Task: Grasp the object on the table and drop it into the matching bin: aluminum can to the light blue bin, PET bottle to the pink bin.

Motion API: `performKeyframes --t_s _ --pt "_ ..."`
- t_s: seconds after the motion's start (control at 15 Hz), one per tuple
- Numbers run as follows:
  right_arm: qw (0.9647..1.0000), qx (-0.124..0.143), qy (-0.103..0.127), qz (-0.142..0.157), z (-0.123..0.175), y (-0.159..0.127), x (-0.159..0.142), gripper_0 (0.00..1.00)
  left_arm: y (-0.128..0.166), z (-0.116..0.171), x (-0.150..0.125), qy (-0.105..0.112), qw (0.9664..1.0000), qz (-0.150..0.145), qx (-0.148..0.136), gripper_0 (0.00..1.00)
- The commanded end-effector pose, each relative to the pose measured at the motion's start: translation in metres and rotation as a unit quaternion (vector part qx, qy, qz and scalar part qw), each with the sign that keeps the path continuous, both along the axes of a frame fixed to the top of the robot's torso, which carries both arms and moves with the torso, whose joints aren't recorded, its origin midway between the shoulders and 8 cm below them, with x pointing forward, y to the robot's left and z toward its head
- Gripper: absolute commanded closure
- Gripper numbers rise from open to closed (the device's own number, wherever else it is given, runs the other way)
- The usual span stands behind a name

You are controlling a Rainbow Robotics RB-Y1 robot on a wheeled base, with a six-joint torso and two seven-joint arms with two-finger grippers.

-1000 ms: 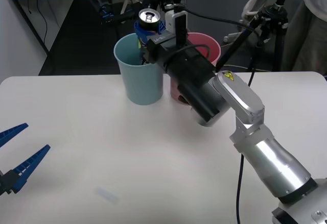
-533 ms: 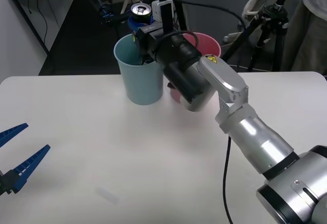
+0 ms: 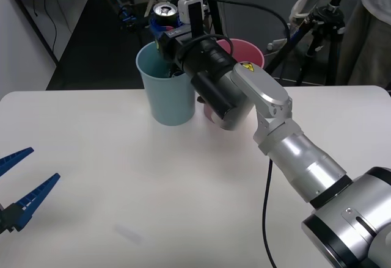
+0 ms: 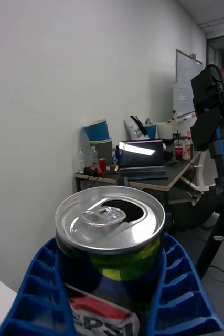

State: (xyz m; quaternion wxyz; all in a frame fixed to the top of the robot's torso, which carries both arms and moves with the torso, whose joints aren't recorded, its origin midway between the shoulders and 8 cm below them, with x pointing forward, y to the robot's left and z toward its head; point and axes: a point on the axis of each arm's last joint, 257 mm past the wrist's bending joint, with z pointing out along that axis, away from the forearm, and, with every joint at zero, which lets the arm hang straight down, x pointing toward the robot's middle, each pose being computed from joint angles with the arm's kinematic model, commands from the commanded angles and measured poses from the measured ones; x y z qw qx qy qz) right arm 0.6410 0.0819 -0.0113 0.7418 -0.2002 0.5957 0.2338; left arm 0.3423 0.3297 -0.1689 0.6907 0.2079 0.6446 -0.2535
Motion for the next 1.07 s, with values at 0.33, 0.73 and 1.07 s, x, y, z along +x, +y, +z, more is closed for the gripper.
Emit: performKeyframes --t_s 0.33,0.73,1.07 --pt "0.9999 0.004 -0.005 0.013 0.004 0.003 -0.003 0.0 0.0 0.0 0.0 0.0 1.0 0.0 0.0 0.0" --pt "0.9999 0.004 -0.007 0.015 0.006 0.003 -0.004 0.0 0.0 0.0 0.0 0.0 1.0 0.0 0.0 0.0" --pt "0.9988 0.011 -0.026 0.04 0.011 -0.002 -0.018 0.0 0.0 0.0 0.0 0.0 1.0 0.0 0.0 0.0"
